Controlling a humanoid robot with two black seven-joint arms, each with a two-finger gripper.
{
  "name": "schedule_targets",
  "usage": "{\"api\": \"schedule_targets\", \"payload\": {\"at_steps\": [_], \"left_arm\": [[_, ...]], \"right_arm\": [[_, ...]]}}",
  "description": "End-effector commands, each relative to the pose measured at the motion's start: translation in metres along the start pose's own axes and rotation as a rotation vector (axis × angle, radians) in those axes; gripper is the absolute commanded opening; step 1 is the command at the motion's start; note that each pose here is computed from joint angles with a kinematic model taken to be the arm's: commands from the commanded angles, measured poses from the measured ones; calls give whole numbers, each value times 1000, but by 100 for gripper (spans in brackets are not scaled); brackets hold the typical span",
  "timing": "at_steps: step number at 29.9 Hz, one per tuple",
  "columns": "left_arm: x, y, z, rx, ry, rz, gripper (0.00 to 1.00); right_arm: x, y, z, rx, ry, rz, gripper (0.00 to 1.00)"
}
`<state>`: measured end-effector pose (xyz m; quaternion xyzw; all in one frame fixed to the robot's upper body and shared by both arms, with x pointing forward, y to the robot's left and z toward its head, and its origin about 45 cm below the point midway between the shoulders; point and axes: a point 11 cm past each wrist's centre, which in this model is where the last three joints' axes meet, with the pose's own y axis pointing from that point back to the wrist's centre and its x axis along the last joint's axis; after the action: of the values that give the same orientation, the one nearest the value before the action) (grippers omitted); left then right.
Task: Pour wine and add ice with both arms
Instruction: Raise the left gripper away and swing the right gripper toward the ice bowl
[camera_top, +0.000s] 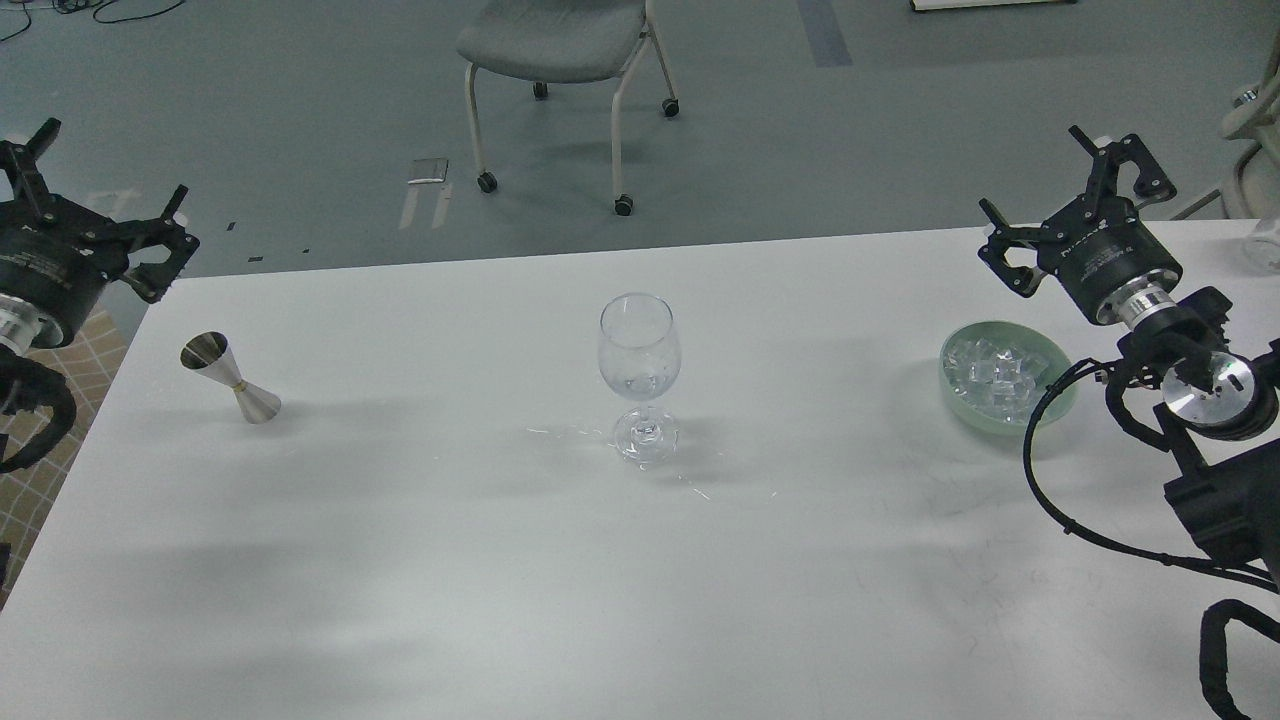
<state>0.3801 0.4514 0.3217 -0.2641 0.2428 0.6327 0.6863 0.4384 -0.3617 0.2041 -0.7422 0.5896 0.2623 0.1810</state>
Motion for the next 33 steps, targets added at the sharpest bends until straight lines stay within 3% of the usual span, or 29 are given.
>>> {"api": "schedule_targets", "payload": {"at_steps": [1, 6, 11, 20, 28, 33], "left_arm": [[-15, -1, 9, 0, -36, -66, 95], [-25, 5, 11, -21, -54, -182, 95], [-19, 7, -4, 42, -100, -143, 96], [-27, 0, 12, 25, -151, -67, 98], [-6, -22, 8, -5, -44, 23, 97], [-9, -27, -20, 134, -41, 11, 92]], "right_arm": [[-7, -5, -15, -20, 82, -23, 100], [-14, -12, -54, -37, 237, -33, 100], [-33, -25, -69, -116, 464, -67, 100], [-58, -42, -79, -160, 697, -108, 100], [-78, -58, -73, -311, 1173, -136, 100], [-101, -70, -88, -437, 1652, -165, 100]]}}
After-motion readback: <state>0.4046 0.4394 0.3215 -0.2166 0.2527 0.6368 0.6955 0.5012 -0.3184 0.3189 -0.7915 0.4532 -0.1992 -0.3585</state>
